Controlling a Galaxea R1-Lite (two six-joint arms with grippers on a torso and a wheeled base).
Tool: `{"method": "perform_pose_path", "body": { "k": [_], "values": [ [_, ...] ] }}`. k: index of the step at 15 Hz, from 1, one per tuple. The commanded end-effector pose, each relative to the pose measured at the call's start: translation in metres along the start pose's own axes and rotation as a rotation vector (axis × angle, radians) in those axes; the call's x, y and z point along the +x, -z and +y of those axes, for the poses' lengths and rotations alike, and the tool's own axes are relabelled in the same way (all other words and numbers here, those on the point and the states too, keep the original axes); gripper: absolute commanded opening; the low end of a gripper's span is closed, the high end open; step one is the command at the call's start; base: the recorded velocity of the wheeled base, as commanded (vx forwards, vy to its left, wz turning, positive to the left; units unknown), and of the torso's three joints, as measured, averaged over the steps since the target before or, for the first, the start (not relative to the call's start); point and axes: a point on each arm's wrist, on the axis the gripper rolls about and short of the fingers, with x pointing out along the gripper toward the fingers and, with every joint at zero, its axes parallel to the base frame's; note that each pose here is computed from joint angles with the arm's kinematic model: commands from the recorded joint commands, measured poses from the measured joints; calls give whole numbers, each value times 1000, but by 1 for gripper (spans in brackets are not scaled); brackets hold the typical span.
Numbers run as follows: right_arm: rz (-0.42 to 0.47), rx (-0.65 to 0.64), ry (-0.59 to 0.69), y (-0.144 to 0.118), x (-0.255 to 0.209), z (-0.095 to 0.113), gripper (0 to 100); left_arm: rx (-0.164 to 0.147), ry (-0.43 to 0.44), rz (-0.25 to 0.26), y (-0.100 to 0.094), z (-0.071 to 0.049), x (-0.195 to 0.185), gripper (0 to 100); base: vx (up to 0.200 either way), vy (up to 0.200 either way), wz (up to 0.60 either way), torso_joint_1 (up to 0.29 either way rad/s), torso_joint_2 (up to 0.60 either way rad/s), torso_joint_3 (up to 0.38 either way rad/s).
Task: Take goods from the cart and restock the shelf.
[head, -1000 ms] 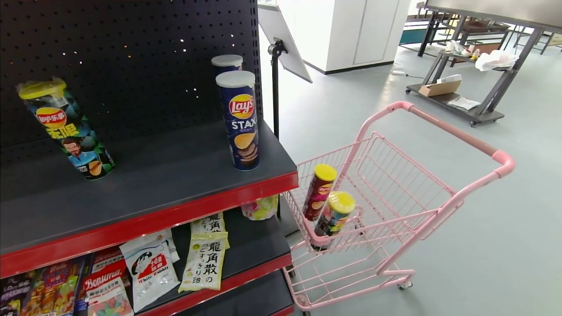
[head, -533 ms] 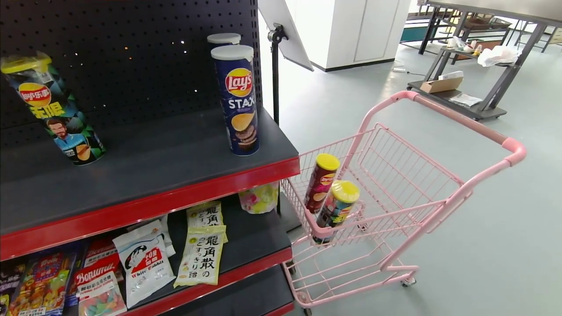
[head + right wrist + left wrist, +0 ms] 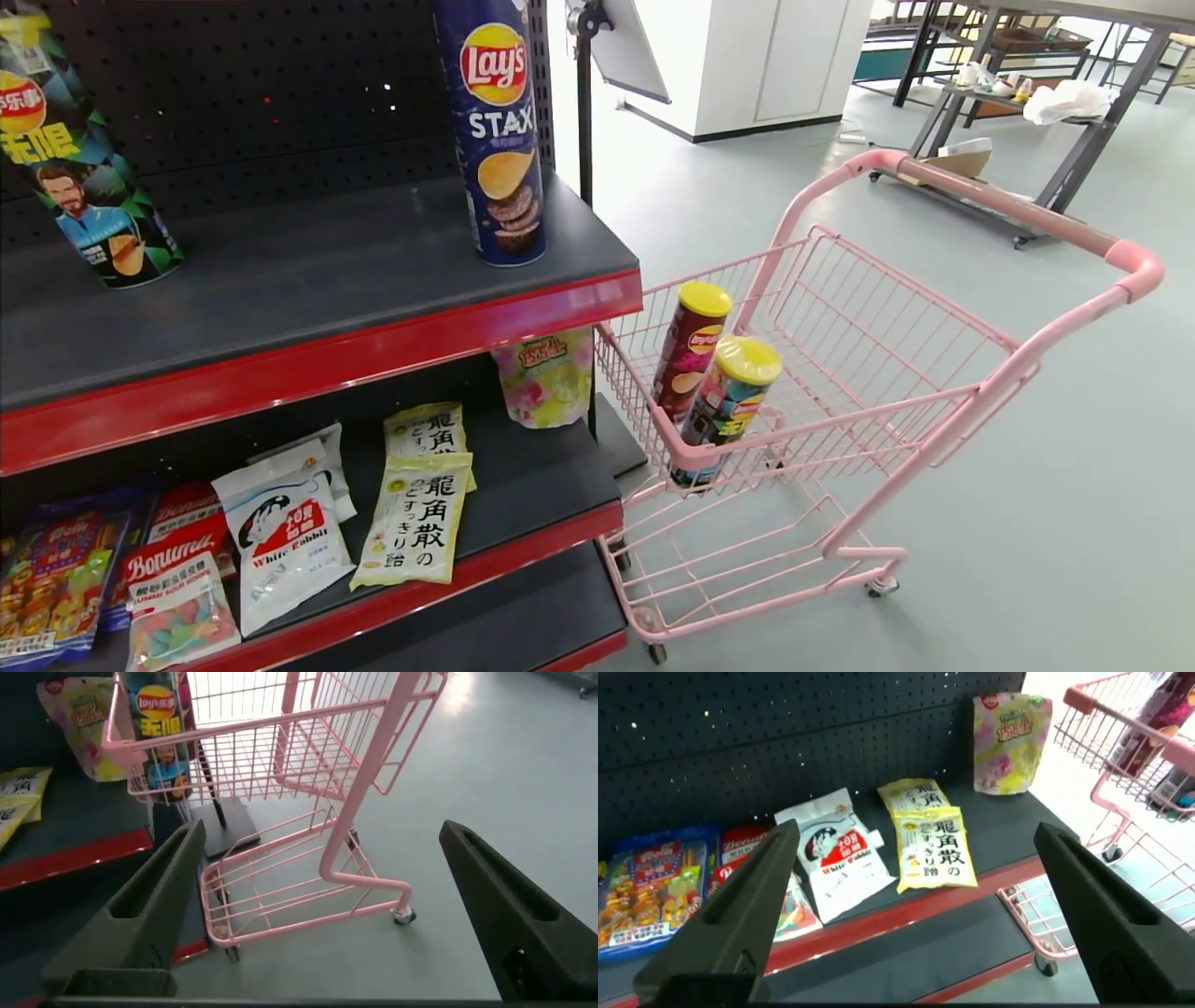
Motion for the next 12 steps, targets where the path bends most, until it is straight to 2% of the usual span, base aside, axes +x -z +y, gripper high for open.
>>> {"method": "perform_pose_path", "body": {
  "k": [1, 5, 6, 7, 8, 9, 11, 12],
  "values": [
    [0, 0, -1, 0, 0, 0, 100, 0, -2, 0, 0, 0, 0, 100, 0, 0, 0, -163, 510, 344],
    [27, -12, -6, -1, 2, 0, 100, -2, 0, 0, 0, 0, 0, 100, 0, 0, 0, -80, 272, 188],
    [-8, -5, -31, -20, -1, 0, 100, 0, -2, 0, 0, 0, 0, 100, 0, 0, 0, -17, 56, 46],
    [31, 53, -81, -70, 10, 0, 100, 0, -2, 0, 0, 0, 0, 100, 0, 0, 0, 0, 0, 0],
    [55, 120, -102, -102, 25, 1, 100, 0, -2, 0, 0, 0, 0, 100, 0, 0, 0, 0, 0, 0],
    [106, 131, -195, -133, 50, 5, 100, 0, -2, 0, 0, 0, 0, 100, 0, 0, 0, 0, 0, 0],
    [199, 55, -338, -128, 82, 17, 100, -2, -2, 0, 0, 0, 0, 100, 0, 0, 0, 0, 0, 0],
    [246, 71, -349, -123, 105, 23, 100, -2, -2, 0, 0, 0, 0, 100, 0, 0, 0, 0, 0, 0]
  ]
}}
